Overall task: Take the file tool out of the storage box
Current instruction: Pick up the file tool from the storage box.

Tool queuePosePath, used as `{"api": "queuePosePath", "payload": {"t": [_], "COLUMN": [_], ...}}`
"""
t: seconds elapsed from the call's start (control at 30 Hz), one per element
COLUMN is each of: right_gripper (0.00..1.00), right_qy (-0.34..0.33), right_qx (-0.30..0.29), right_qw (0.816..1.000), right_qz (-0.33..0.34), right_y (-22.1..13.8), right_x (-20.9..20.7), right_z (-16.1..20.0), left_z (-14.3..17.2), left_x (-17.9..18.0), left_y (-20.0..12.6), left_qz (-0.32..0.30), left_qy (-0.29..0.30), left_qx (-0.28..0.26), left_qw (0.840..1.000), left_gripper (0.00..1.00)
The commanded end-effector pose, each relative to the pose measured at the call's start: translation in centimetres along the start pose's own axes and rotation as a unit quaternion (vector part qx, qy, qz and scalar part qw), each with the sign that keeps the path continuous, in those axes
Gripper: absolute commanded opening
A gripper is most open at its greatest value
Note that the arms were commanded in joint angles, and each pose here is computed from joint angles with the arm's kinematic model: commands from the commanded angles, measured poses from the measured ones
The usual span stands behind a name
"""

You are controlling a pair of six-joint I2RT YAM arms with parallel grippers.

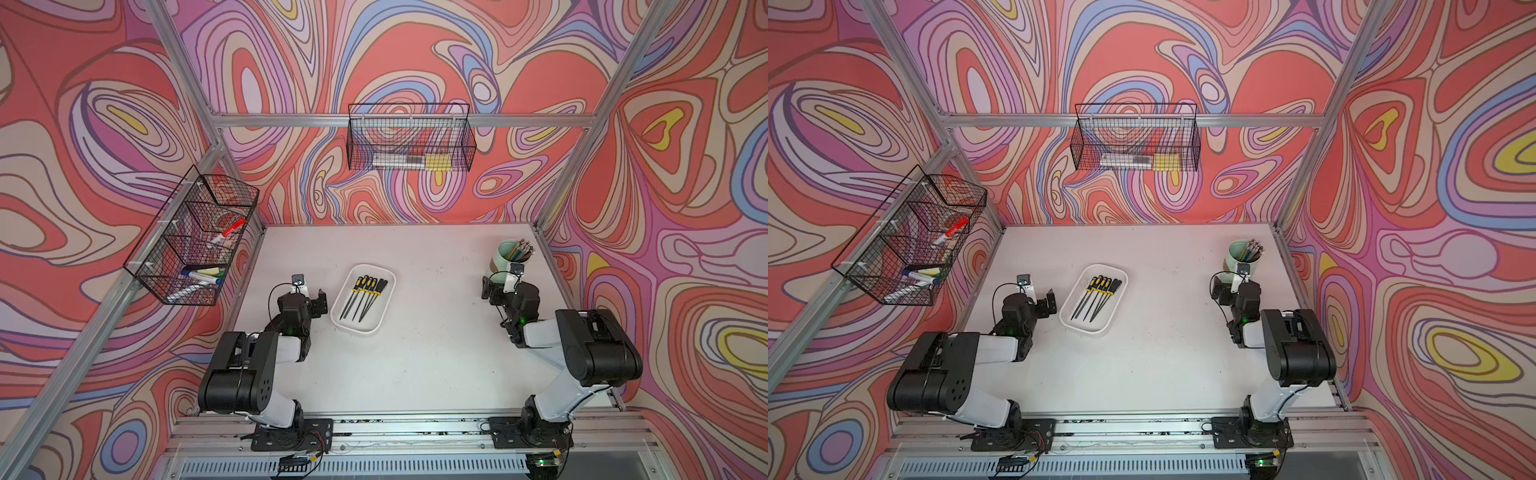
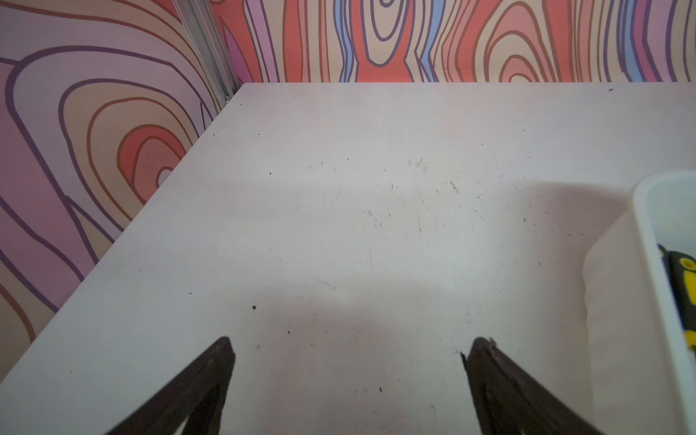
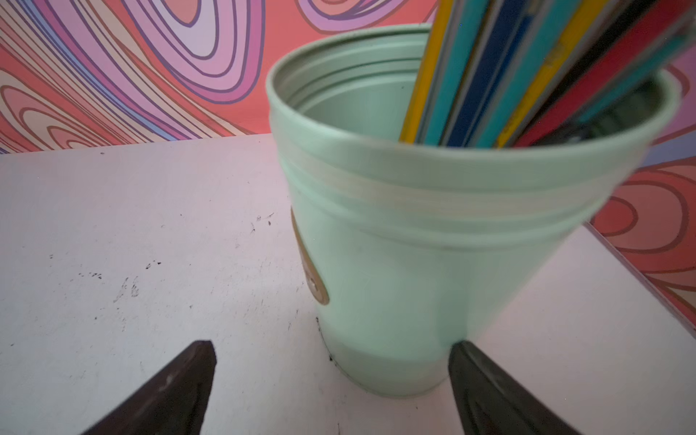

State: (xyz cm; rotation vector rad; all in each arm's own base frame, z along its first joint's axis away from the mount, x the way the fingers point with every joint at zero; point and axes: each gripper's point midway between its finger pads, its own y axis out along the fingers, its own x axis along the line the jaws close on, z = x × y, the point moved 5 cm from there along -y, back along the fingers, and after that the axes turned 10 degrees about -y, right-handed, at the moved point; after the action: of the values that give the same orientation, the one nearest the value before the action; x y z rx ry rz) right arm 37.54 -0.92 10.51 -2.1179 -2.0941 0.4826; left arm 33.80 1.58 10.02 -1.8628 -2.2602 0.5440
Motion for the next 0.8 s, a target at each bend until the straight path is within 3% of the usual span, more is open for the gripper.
{"api": "queuePosePath", "payload": {"t": [0.0, 0.77], "right_gripper": [0.98, 0.98], "right_qy": [-0.007, -0.007], "right_qx": [-0.017, -0.016], "right_qw": [1.0, 1.0], "right_qz": [-0.004, -0.003], "right_y": [0.37, 0.4], "right_x": [0.21, 0.15], "right_z": [-0.76, -0.79], "left_z": [-0.84, -0.84], "left_x": [-0.36, -0.43], "left_y": [0.28, 0.23], "left_qz": [0.004, 0.007], "left_qy": [0.004, 0.005], "left_qx": [-0.016, -0.017], "left_qw": [1.0, 1.0], "left_gripper": [0.99, 0.99]}}
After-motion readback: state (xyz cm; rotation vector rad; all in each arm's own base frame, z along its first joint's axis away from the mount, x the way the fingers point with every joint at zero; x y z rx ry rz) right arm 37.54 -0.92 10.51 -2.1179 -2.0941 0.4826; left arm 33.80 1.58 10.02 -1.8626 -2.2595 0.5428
